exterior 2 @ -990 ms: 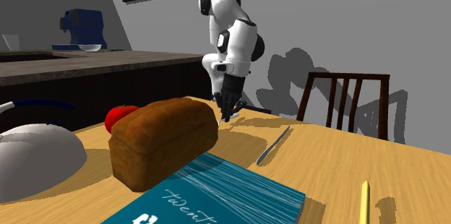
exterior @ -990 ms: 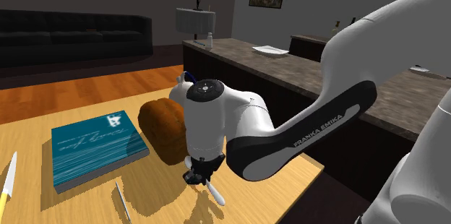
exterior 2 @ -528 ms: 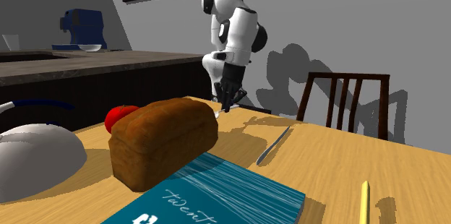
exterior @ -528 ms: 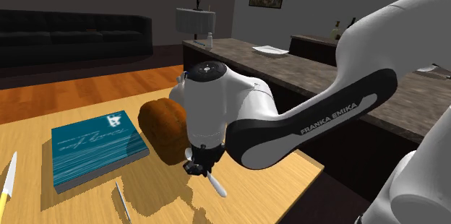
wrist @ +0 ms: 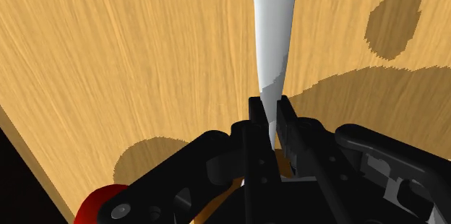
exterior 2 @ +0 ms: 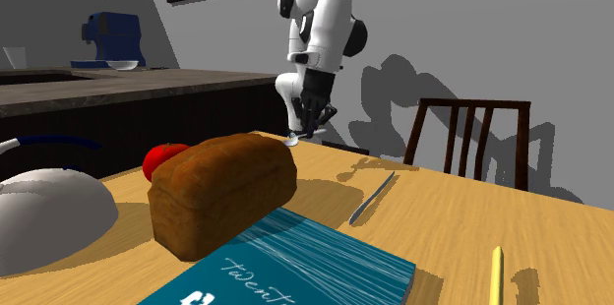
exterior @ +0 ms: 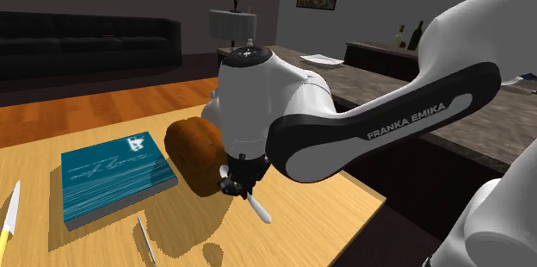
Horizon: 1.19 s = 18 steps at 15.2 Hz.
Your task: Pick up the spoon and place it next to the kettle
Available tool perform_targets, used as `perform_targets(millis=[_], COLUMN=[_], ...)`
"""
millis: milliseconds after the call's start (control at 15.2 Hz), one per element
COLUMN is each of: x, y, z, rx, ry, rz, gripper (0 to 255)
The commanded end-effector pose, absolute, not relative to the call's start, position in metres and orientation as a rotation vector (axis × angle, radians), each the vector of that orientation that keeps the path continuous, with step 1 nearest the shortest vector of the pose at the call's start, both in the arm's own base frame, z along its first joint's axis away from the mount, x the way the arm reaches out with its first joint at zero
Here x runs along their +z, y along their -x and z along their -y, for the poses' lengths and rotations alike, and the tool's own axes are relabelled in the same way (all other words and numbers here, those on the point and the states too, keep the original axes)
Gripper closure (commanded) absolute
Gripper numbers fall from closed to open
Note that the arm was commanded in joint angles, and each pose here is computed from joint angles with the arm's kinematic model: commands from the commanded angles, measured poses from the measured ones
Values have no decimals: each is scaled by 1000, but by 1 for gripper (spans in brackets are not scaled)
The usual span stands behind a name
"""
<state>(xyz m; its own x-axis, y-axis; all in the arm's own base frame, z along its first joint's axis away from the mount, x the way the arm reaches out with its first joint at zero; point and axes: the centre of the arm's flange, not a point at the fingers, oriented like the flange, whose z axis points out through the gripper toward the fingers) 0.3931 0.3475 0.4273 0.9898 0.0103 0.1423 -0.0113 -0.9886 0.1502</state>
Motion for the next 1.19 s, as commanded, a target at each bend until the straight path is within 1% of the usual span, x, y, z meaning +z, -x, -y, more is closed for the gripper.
perform_targets(millis=[0,1122], x=[438,528], y=[-394,-394], z=[-347,-347], rx=[214,214], ry=[-2983,-2983], rz=[1,1], gripper=[255,255])
